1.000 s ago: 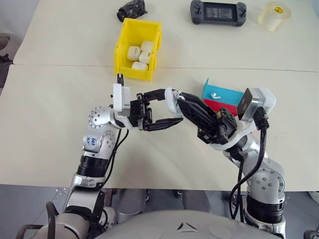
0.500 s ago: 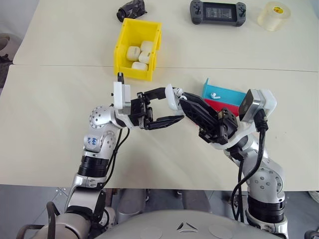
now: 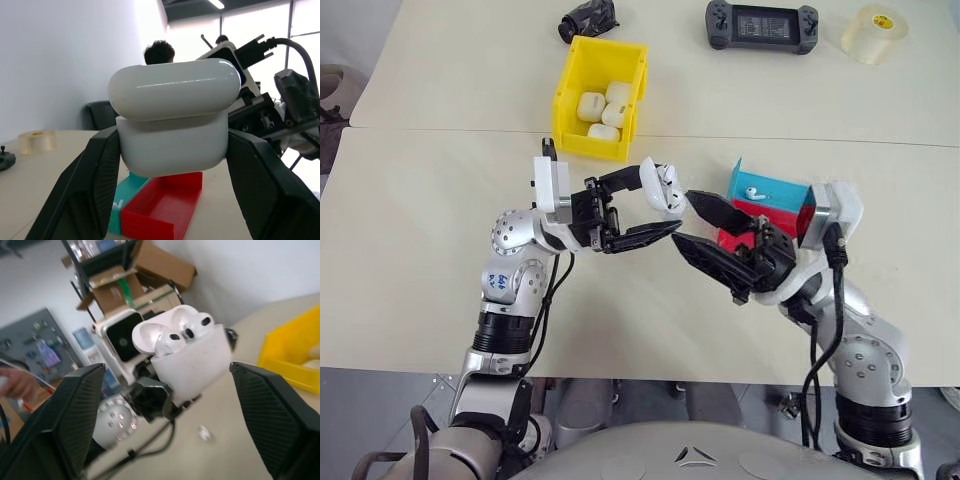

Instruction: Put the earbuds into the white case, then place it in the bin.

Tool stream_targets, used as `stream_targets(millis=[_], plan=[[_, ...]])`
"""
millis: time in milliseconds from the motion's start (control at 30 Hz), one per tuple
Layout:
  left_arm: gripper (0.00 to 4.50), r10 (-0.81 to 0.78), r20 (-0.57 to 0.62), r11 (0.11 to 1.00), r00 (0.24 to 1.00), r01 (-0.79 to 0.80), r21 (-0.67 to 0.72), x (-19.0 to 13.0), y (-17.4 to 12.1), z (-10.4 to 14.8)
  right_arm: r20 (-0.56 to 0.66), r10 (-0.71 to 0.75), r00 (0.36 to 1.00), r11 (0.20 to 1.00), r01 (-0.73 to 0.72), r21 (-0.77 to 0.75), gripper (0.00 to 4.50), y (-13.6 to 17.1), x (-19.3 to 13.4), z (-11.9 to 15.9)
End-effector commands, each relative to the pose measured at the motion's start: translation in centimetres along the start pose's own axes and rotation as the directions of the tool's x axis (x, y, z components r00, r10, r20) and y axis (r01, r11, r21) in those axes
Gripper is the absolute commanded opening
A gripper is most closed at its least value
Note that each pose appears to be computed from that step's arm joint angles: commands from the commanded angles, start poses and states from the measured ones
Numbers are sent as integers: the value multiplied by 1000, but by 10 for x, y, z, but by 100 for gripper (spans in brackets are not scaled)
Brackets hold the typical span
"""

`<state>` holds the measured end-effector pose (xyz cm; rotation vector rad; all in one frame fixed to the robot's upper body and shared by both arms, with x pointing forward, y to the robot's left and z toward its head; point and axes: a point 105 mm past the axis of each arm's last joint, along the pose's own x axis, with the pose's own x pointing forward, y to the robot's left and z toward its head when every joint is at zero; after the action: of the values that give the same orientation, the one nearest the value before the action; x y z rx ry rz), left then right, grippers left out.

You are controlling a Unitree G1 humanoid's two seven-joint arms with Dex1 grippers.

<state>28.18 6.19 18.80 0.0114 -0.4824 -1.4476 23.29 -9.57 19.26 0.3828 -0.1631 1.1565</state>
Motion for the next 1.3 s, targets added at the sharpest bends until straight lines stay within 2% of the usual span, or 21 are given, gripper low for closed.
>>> stream_targets(millis=[33, 67, 133, 233, 300, 433, 600, 800, 900, 1167, 1300], plan=[[286, -11, -129, 996, 992, 22, 84, -4, 0, -6, -3, -33, 999, 994, 32, -100, 388, -10, -13, 19], [286, -18, -204, 994, 979, 40, 104, -7, 0, -12, -12, -26, 1000, 993, 25, -117, 368, -11, -13, 23], [286, -29, -275, 987, 961, 71, 145, -9, 1, -16, -37, -17, 999, 988, 11, -155, 316, -12, -12, 28], [286, -26, -335, 985, 942, 81, 151, -8, 3, -20, -90, 23, 996, 979, -41, -200, 210, -8, -2, 29], [286, -40, -385, 984, 922, 103, 144, -4, 3, -24, -138, 122, 983, 970, -147, -193, 146, 6, 11, 26], [286, -58, -410, 986, 910, 117, 121, 0, -2, -28, -190, 181, 965, 955, -218, -199, 1, 18, 32, 16], [286, -97, -441, 987, 892, 145, 76, 4, -10, -30, -321, 193, 927, 944, -265, -197, 1, 20, 44, -6], [286, -118, -454, 984, 883, 164, 64, 4, -12, -27, -420, 90, 903, 931, -226, -288, 1, 2, 51, -19], [286, -101, -451, 984, 887, 155, 85, 2, -9, -25, -418, 55, 907, 939, -189, -289, 1, -7, 47, -18], [286, -54, -412, 992, 910, 96, 83, -7, -5, -16, -438, -7, 899, 952, -128, -277, 1, -31, 11, -9], [286, 60, -351, 997, 935, -37, 71, -9, 8, -7, -400, -6, 916, 956, -111, -270, 1, -37, -5, -4]])
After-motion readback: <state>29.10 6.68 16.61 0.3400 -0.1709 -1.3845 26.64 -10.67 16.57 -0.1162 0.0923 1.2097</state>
